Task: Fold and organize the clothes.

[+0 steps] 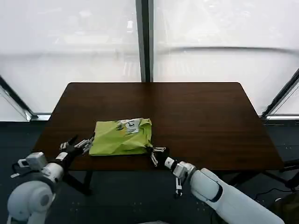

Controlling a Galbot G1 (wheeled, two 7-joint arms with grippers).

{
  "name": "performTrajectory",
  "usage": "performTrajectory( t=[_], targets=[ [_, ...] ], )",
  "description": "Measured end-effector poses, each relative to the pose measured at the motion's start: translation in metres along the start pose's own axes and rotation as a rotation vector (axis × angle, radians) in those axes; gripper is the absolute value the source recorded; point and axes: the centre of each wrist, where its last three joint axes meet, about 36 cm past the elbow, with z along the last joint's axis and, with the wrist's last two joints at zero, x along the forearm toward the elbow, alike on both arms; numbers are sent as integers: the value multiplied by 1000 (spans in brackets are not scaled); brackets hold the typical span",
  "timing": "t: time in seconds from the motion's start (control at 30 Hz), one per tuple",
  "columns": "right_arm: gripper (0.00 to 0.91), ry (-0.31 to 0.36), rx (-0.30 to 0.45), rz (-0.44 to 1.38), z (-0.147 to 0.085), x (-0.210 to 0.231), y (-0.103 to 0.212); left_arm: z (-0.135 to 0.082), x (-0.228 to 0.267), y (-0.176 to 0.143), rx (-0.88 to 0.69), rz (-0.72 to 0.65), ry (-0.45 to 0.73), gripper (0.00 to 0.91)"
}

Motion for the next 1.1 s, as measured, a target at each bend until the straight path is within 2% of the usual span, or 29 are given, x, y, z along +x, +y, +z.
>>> performTrajectory(
  t=[0.27, 0.4, 0.53, 0.57, 0.6, 0.63, 0.9, 1.1],
  targets=[
    [878, 27, 18, -59, 8, -5, 14, 1, 2, 3, 0, -7, -2, 878],
    [839, 29, 21, -62, 9, -5, 16, 2, 2, 2, 1, -8, -4, 878],
    [731, 32, 21, -60, 10, -4, 17, 2, 2, 2, 3, -9, -5, 878],
    [605, 33, 20, -59, 11, -3, 17, 2, 2, 2, 3, -9, -5, 878],
    [273, 34, 20, -56, 11, -3, 17, 3, 2, 2, 4, -9, -4, 878],
    [10, 36, 19, -50, 12, -3, 17, 3, 2, 2, 4, -10, -4, 878],
    [0, 31, -30, 12, 10, 3, 7, 4, 4, 2, 2, -12, -6, 878],
    [0, 48, -28, 28, 12, 16, 1, 3, 3, 0, 1, -8, -7, 878]
  ],
)
